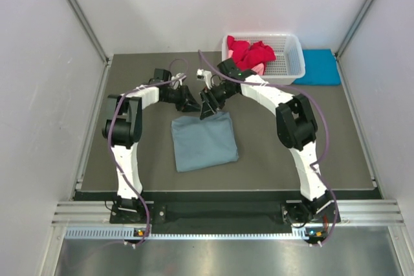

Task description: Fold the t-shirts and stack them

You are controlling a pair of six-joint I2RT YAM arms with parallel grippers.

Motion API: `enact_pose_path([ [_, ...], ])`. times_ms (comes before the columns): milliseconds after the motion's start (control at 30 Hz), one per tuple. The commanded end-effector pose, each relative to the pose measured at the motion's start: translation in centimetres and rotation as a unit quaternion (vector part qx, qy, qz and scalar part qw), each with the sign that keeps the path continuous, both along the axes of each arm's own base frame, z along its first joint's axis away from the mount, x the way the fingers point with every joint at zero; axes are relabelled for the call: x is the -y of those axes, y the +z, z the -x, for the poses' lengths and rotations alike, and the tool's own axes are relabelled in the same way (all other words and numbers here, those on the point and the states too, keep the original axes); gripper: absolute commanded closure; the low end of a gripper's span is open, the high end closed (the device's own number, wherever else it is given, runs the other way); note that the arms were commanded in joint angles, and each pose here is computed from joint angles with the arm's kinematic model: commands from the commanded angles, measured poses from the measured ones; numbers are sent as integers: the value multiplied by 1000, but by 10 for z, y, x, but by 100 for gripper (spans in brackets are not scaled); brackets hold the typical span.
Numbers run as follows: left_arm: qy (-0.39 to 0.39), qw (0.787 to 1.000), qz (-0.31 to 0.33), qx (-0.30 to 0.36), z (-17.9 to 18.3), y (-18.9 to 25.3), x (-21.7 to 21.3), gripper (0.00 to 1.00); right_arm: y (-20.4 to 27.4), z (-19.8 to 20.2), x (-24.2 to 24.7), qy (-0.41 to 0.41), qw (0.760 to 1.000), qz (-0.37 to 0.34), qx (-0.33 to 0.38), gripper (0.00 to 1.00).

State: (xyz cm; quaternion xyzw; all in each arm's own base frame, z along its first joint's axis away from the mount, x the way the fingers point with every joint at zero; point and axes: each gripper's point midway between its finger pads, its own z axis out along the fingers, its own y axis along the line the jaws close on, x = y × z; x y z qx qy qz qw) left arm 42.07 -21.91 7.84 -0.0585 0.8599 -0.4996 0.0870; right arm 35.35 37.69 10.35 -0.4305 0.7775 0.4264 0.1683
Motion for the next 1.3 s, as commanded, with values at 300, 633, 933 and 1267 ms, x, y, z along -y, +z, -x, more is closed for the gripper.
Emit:
enact_pose_path([
  [300,-25,997,-44,-49,14,-25,-10,88,1,-1,-28,37,999,-37,16,40],
  [633,-50,990,-88,-95,29,-56,-18,94,-8,3,-35,51,998,-32,21,40],
  [933,-47,986,-109,-117,25,-71,-22,97,-23,4,-42,67,997,-23,23,42],
  [1267,-43,985,-100,-133,29,-79,-20,100,-25,21,-39,92,995,-38,-8,46],
])
